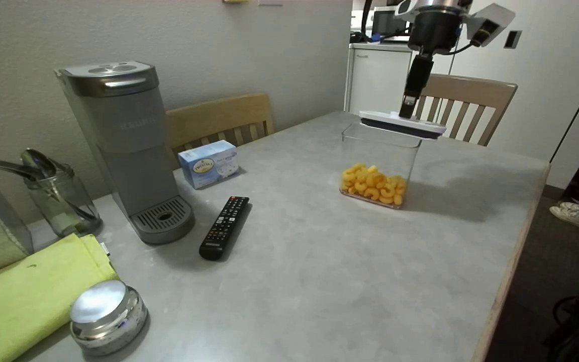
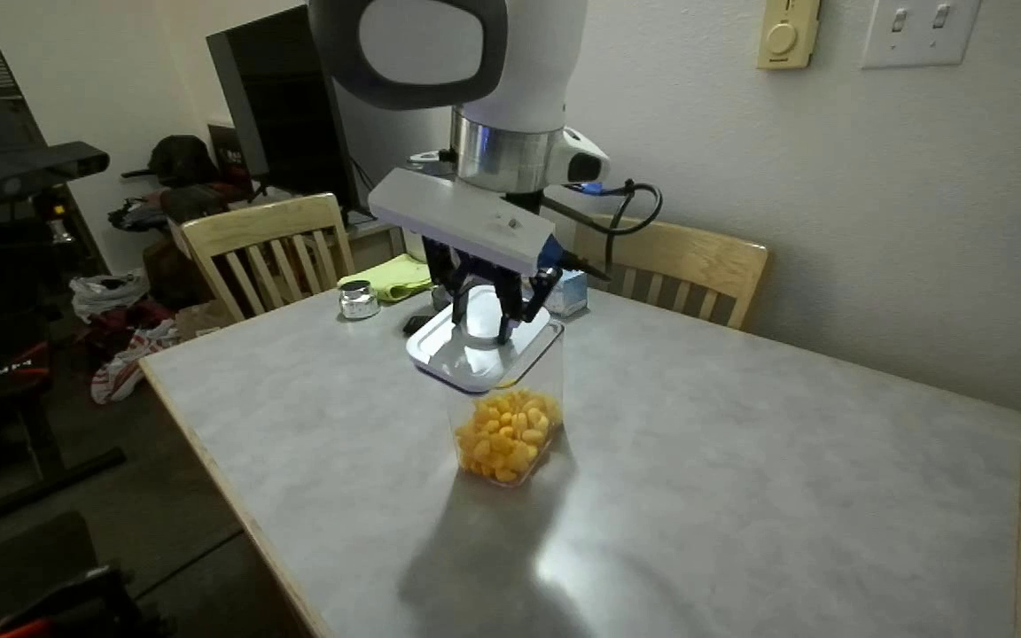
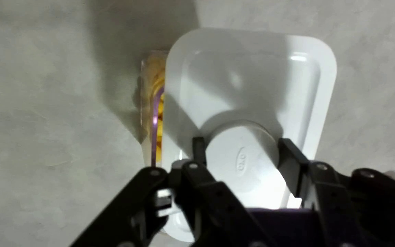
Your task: Use the lid to close the container
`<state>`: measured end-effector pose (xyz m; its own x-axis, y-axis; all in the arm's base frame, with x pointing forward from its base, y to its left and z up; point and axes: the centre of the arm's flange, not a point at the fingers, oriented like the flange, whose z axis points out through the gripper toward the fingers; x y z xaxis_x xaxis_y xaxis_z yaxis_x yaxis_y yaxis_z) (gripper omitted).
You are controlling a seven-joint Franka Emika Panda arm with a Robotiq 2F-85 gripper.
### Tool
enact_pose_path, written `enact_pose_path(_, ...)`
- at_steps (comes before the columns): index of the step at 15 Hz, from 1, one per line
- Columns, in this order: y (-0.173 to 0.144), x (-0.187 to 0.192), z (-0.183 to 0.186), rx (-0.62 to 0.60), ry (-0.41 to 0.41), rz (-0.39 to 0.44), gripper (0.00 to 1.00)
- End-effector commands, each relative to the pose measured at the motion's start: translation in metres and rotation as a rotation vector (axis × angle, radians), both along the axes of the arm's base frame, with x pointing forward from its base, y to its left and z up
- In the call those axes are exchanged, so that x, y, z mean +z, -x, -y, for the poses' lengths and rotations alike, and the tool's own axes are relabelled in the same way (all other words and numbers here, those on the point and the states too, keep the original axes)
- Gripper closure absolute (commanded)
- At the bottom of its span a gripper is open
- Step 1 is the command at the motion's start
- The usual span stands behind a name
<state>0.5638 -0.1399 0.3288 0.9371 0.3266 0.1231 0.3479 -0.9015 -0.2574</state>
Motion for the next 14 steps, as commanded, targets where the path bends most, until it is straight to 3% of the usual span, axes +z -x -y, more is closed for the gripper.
enact_pose_path(1,-0.004,0.001,-0.001,0.036,-0.023,0.052,0.71)
enact_pose_path(8,-0.01,-0.003,0.007,0.082,-0.009,0.087,0.71)
enact_pose_path(14,-0.018,-0.017,0.012,0.102,-0.054,0.103,0.71)
